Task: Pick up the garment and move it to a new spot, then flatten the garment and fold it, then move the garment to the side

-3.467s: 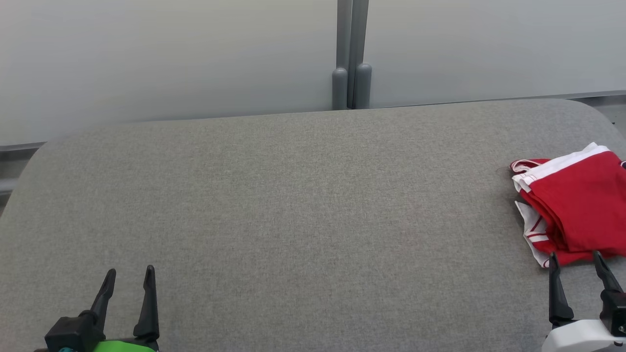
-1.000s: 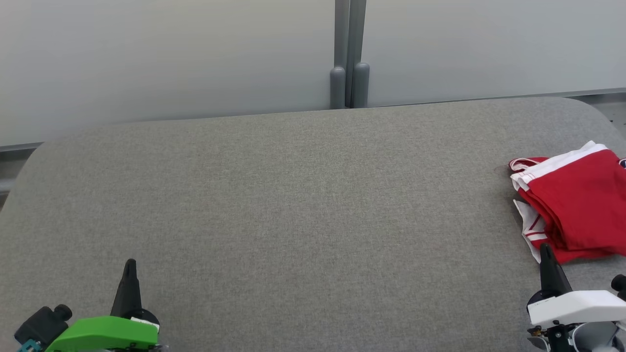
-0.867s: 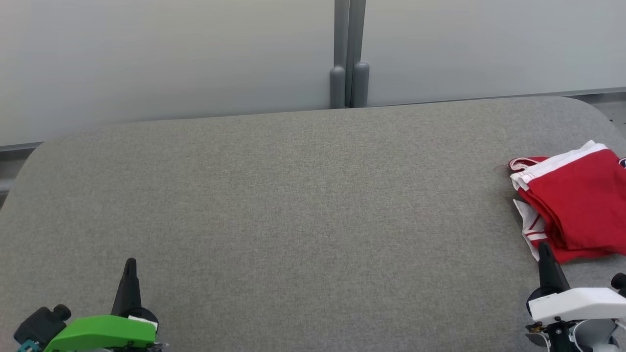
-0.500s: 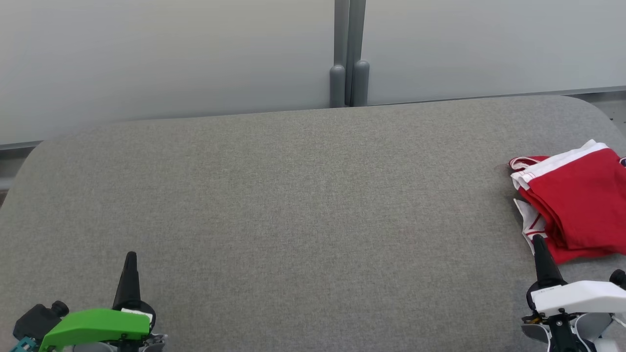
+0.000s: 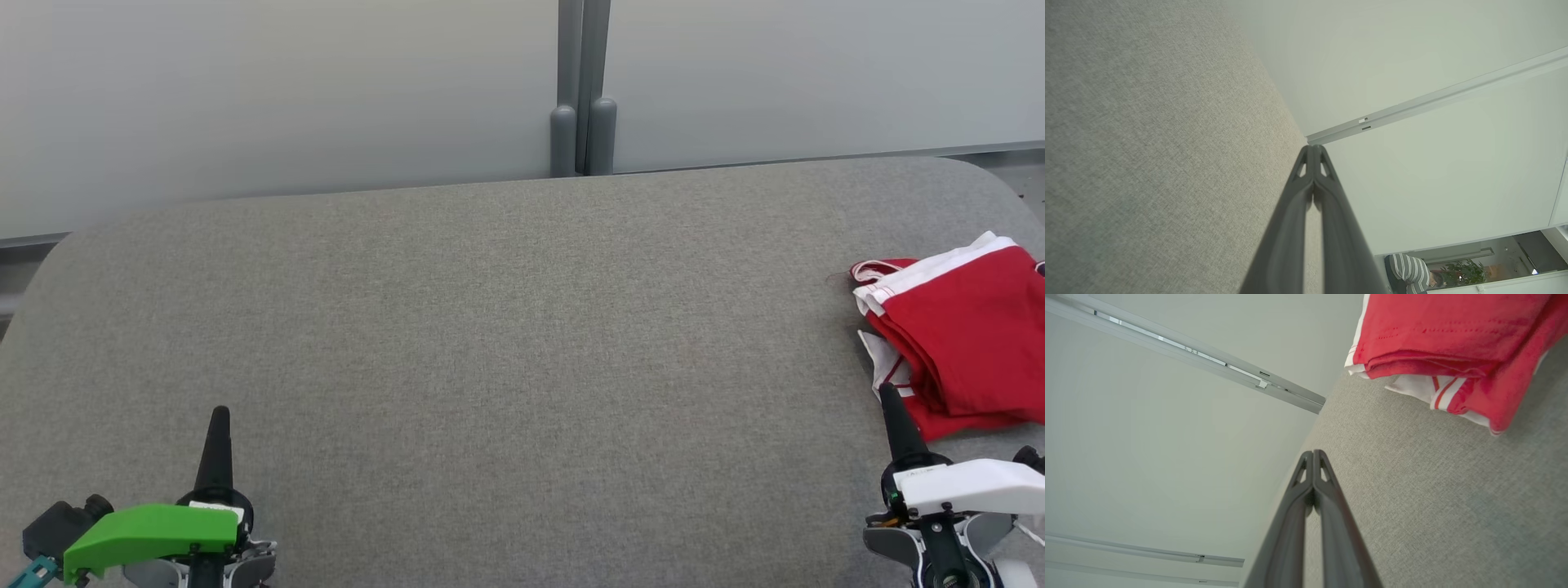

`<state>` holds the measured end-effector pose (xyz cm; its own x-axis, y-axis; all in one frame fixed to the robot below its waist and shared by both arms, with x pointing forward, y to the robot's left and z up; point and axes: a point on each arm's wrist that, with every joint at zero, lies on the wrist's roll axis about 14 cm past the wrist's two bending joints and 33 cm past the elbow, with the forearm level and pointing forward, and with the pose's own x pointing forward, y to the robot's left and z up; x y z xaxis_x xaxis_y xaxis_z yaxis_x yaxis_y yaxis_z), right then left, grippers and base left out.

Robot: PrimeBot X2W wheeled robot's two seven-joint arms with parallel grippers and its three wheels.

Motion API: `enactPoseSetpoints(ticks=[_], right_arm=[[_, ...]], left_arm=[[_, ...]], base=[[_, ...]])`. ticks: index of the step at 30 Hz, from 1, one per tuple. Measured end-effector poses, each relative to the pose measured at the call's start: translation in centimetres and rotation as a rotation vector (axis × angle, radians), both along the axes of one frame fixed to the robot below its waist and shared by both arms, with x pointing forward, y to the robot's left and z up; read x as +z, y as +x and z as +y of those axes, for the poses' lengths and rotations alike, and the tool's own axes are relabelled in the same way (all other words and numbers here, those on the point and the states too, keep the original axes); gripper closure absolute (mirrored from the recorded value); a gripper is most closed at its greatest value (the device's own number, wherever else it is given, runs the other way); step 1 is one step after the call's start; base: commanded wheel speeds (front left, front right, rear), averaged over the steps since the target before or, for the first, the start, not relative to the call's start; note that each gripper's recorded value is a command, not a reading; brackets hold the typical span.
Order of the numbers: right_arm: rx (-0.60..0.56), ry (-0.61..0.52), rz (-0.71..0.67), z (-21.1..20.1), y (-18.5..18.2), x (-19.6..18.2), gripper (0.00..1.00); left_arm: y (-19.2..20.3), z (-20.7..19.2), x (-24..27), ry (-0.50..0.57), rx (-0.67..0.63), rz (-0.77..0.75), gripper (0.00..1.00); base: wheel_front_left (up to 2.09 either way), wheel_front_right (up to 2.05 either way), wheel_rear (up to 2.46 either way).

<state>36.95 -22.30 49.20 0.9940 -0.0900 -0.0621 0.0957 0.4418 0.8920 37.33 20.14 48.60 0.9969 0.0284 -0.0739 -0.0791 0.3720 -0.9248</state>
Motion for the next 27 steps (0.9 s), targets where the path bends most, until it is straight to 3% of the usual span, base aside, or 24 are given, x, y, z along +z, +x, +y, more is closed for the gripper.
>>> enactPoseSetpoints(ticks=[27], right_arm=[[0.033,0.263,-0.042,0.9,1.1,0.8,1.00]], left_arm=[[1.0,-0.6,1.0,-0.215,-0.010,-0.032,1.00]], base=[[0.00,0.00,0.00]])
